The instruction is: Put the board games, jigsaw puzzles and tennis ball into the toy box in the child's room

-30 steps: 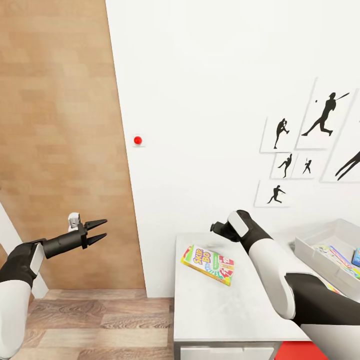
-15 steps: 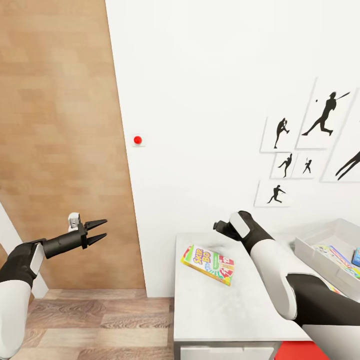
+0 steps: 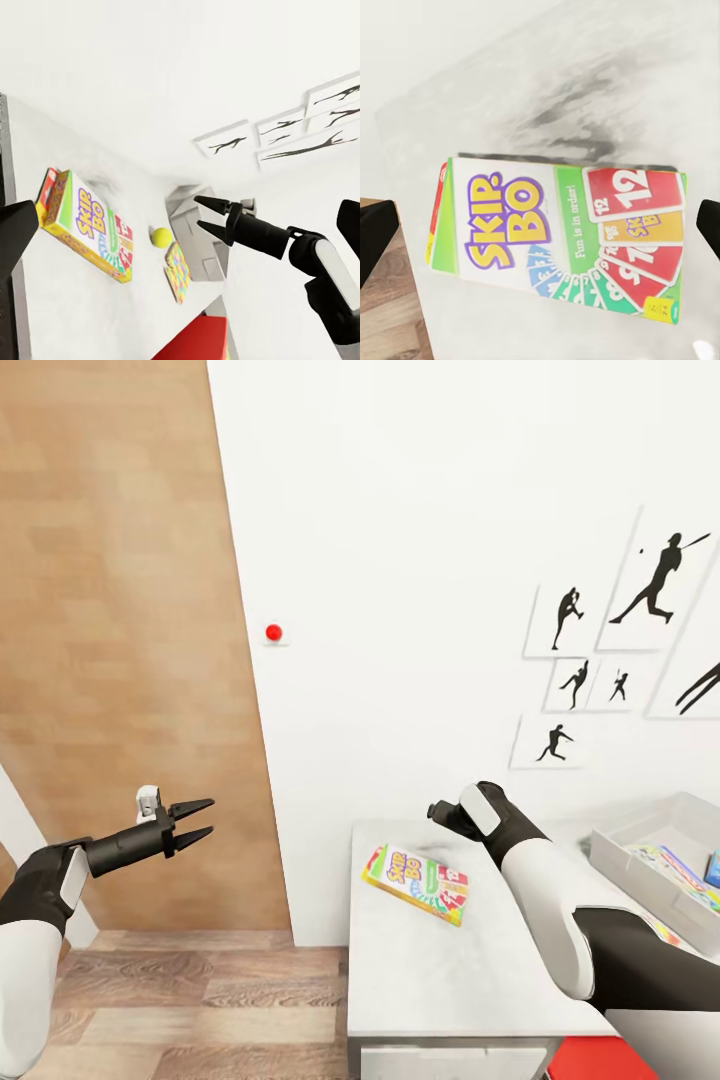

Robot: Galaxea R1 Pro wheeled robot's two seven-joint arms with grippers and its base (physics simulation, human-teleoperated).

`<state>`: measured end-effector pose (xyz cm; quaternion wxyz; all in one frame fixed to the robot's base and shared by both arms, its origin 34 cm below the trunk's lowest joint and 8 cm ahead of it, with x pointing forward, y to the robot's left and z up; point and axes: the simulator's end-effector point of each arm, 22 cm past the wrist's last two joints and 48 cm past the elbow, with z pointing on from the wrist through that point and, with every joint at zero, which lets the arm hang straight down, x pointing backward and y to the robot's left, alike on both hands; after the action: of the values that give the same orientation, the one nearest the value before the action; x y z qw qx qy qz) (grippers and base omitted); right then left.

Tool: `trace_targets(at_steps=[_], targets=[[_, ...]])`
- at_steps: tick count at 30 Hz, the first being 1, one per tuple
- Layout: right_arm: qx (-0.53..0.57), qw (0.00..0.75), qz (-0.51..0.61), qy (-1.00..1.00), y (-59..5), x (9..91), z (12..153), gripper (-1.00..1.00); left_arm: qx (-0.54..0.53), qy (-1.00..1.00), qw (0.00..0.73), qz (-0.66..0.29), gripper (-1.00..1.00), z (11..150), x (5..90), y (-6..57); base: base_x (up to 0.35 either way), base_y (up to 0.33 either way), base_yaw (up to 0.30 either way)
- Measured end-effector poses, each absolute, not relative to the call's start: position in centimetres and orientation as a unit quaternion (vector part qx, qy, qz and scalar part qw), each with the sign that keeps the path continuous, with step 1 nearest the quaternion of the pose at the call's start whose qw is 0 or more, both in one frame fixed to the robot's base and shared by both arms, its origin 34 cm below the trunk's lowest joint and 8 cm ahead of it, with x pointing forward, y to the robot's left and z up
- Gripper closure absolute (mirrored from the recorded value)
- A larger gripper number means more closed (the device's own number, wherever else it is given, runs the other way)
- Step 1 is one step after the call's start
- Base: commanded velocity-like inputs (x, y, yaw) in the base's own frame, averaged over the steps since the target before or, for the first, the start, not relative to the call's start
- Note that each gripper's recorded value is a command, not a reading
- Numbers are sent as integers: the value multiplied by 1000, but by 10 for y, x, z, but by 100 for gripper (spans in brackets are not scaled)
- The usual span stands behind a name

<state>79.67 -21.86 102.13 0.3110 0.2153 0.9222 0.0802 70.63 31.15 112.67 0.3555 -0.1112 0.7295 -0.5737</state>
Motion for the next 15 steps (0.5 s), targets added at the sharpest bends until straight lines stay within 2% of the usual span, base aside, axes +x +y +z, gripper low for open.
trace_targets(at_steps=[15], targets=[[218,302,77,925,-219,798,1004,-100,-118,734,347,-572,-100,1112,709,312,0,0,0]])
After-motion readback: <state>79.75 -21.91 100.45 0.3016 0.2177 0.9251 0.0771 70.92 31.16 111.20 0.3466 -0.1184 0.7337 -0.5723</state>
